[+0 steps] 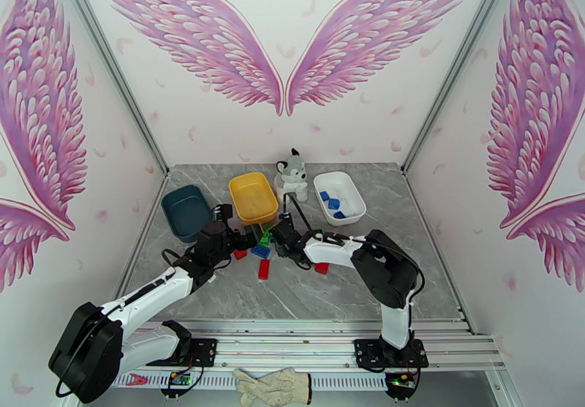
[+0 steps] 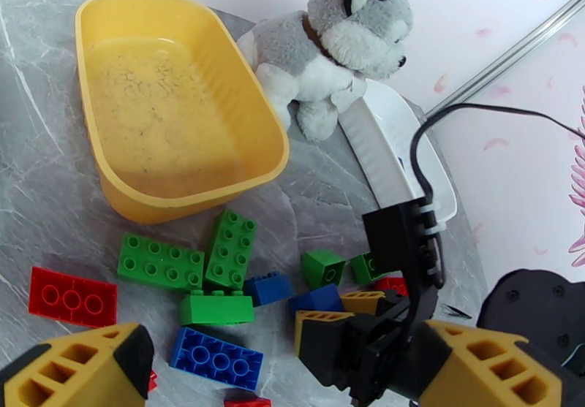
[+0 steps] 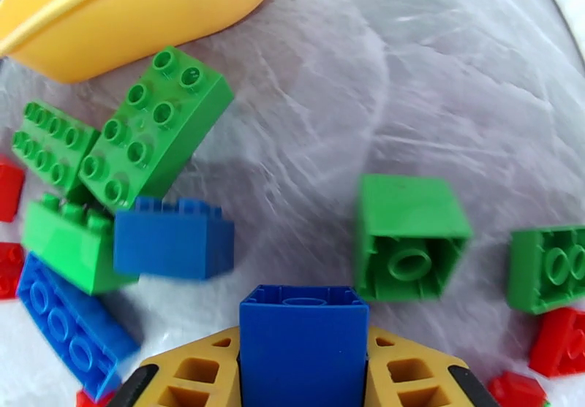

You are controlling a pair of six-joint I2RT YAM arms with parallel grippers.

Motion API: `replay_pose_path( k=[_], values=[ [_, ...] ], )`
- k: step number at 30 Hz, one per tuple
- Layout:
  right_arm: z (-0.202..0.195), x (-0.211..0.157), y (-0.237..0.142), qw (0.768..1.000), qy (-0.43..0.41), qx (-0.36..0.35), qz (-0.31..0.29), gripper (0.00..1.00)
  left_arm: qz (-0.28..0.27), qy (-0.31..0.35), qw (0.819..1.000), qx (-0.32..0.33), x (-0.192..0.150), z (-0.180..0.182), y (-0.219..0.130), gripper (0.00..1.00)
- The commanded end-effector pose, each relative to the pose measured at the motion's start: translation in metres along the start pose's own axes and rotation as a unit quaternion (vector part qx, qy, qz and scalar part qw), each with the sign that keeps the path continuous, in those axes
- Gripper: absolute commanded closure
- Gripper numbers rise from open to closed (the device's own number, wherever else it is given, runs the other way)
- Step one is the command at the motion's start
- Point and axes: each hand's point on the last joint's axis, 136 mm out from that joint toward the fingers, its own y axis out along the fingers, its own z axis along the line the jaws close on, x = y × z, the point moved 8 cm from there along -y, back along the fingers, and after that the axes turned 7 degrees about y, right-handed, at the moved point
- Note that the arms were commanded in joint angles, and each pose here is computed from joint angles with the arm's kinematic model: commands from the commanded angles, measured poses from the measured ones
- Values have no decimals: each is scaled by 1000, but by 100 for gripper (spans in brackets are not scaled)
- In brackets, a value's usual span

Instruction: Sort the legos into containers by color

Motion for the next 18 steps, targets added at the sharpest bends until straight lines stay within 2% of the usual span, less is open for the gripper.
replay_pose_path(
  k=[1, 8, 18],
  values=[
    [-5, 11, -23, 999, 12, 16, -31, 68, 12, 0, 1000, -8, -8, -1, 4, 1],
    [-38, 27, -47, 997, 45, 10, -55, 69, 50, 22, 997, -47, -17, -20, 24, 1],
    [-124, 63, -62, 984, 152, -23, -96, 71, 128, 96, 979, -127, -41, -74, 60, 1]
  ],
)
